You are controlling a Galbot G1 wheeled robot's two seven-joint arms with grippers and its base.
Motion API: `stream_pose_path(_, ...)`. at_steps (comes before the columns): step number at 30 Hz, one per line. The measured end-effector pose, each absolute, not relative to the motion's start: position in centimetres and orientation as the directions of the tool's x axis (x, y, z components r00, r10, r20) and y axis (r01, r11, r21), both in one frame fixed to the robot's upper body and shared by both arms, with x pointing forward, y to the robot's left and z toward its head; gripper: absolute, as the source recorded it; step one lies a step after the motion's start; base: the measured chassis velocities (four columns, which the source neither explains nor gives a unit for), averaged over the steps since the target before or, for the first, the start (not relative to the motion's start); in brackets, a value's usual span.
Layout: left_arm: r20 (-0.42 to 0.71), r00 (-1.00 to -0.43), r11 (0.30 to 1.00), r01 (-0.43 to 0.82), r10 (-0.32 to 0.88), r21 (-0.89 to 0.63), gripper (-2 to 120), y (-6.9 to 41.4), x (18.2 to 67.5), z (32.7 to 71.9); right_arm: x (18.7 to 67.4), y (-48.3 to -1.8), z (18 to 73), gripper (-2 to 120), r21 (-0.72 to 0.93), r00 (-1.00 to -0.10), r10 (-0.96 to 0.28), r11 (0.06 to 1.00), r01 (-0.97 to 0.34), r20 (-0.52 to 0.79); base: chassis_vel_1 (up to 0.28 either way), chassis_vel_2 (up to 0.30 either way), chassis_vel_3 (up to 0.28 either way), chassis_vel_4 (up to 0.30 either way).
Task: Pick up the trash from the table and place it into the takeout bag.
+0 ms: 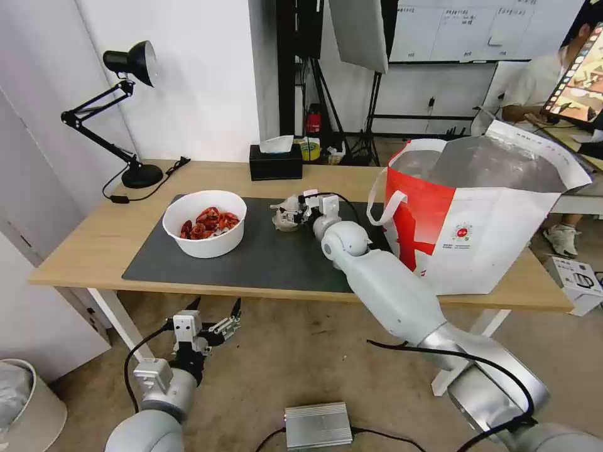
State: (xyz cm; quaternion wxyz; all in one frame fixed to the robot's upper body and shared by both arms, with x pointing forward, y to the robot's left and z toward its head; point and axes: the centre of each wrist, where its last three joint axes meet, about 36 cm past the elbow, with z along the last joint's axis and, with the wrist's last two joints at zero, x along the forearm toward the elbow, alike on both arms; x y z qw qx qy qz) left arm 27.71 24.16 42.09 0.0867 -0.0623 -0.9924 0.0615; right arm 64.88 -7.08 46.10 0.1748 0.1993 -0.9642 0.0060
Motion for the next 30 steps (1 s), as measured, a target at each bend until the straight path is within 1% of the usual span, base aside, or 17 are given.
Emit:
stream_pose_path(3,0.162,-0.978,0.984,0.112,0.134,-0.135,100,24.1,27.7,42.2,65.0,-6.0,45.9,100,0.062,-0.851,-0.385,0.919,-0.39,0.356,0.0,0.0,0.0,0.0)
stream_pose_path(11,0.16,-0.978,0.985,0.11,0.131,-0.135,100,24.2,27.5,42.2,65.6,-5.2,45.7,100,0.055,-0.846,-0.376,0.921,-0.385,0.377,0.0,0.0,0.0,0.0)
stream_pose_path(19,0.145,-0.977,0.98,0.135,0.156,-0.146,100,23.9,27.5,42.2,66.3,-5.2,45.1,100,0.041,-0.844,-0.357,0.927,-0.372,0.401,0.0,0.0,0.0,0.0)
stream_pose_path(30,0.144,-0.978,0.981,0.133,0.153,-0.142,100,24.1,27.7,42.1,66.9,-4.8,44.6,100,0.045,-0.84,-0.348,0.931,-0.363,0.415,0.0,0.0,0.0,0.0)
